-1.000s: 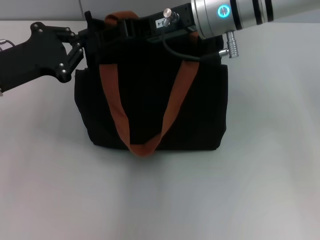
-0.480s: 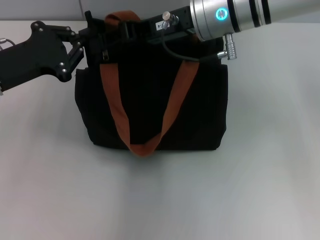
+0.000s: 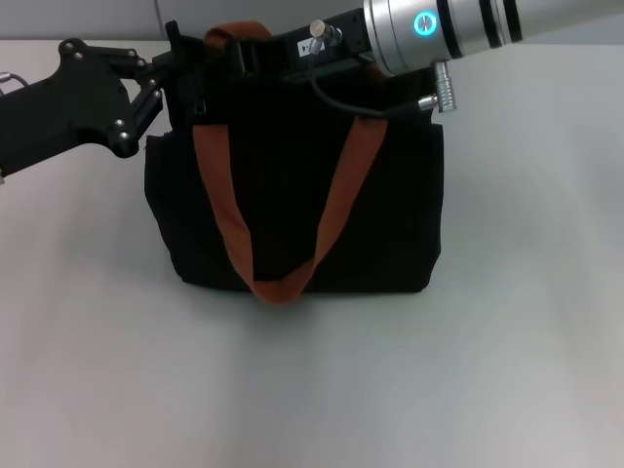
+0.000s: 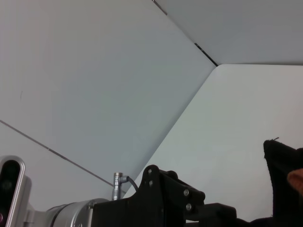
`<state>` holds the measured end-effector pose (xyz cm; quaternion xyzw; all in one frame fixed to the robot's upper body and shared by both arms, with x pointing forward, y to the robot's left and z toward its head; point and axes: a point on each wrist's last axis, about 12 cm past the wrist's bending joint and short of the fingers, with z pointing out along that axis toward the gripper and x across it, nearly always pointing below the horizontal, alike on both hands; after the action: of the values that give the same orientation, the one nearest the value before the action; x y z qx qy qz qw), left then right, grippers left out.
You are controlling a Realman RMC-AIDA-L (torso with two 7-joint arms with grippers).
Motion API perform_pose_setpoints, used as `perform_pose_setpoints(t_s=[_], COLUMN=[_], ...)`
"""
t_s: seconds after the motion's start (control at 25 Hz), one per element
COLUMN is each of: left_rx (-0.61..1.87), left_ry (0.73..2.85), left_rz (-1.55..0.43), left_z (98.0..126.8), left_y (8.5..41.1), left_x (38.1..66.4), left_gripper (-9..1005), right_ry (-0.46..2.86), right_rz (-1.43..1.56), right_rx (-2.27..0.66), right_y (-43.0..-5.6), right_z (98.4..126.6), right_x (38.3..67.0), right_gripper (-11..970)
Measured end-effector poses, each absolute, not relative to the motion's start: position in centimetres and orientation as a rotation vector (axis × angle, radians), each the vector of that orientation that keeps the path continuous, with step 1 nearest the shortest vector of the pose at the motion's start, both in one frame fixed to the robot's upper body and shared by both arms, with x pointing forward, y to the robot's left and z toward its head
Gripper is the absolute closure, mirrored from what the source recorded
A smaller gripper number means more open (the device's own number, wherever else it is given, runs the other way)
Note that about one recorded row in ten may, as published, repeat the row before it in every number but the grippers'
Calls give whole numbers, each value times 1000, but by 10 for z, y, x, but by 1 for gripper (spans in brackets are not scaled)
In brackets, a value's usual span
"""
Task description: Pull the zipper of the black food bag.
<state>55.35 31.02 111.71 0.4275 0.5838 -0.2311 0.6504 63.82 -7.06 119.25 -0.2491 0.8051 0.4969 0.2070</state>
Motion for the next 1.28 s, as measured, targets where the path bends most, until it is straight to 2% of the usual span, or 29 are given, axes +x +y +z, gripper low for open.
perform_pose_setpoints(t_s=[0.2,0.64,0.76,1.0,1.28], left_rx=[971,969,968,967,964], left_ry=[1326,1329,1329,1328,1330], left_rz=[-525,-526,-527,-530,-528], left_z=[1117,1116,1116,1116,1115], left_y=[310,311,312,312,312], left_x=[553,552,551,551,551], left_gripper=[915,912,911,909,907], right_ry=[2241,2250,2252,2253,2243], right_rz=[1380,1331,1331,1331,1323], right_rx=[-695,-738,-734,-730,-725], right_y=[-70,-66,-66,-67,-70], right_z=[1193,1189,1188,1188,1190], right_x=[639,637,637,637,639], right_gripper=[761,757,786,960,961])
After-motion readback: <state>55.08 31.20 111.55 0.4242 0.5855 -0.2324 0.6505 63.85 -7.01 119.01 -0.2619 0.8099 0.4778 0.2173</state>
